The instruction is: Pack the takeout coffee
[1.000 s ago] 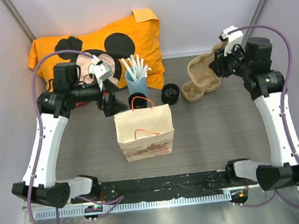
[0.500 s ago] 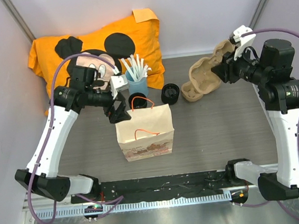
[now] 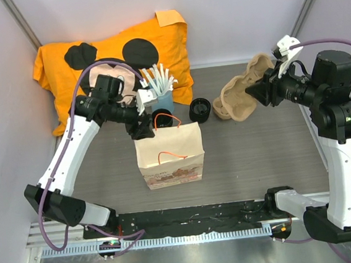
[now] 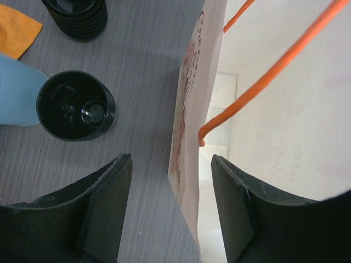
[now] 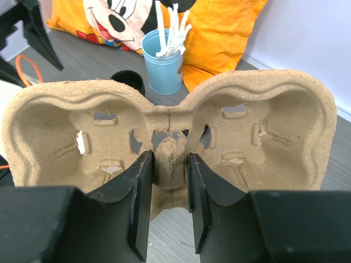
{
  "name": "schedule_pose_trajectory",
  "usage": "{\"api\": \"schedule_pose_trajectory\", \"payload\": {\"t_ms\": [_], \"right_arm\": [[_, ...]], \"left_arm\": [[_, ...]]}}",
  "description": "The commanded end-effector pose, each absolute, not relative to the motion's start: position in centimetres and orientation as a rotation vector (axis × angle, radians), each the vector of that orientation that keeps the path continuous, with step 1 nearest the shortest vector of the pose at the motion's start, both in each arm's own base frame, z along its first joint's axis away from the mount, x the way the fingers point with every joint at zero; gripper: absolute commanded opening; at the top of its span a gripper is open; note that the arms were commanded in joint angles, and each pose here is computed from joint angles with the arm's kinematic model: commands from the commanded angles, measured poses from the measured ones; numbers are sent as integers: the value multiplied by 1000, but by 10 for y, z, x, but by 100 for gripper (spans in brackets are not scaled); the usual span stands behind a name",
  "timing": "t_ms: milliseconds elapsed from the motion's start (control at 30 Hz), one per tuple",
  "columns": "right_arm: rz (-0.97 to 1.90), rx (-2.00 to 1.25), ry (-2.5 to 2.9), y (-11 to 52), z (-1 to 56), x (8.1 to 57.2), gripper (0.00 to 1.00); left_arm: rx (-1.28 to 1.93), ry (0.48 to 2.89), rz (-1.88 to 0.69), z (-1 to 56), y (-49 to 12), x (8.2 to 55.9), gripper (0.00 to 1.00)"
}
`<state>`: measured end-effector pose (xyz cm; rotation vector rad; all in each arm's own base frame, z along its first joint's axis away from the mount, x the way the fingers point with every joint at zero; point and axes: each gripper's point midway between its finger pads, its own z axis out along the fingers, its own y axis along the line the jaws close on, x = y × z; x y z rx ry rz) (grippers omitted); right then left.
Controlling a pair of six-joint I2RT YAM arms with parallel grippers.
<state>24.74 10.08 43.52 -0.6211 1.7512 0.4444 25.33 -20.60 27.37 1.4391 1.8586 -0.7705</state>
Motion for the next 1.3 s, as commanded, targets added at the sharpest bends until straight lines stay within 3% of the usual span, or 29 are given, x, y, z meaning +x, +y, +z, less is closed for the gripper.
{"api": "schedule_pose_trajectory", "payload": {"t_ms": [0,667,767,967,1267], "right_arm": [[489,-654,1696,109,452,232,25],[534,-675,1721,114,446,225,26],[540,-675,1726,114,445,226,26],[542,-672,1734,114,442,226,26],[551,-668,1747,115,437,230,26]], "left_arm": [[1498,1819,-709,283,-201,253,62],[1669,1938,-680,272,-173,223,51],[1685,1949,-662,270,-168,220,44],[1711,1968,-671,267,-163,212,43],[1729,2014,-710,260,-161,205,33]]}}
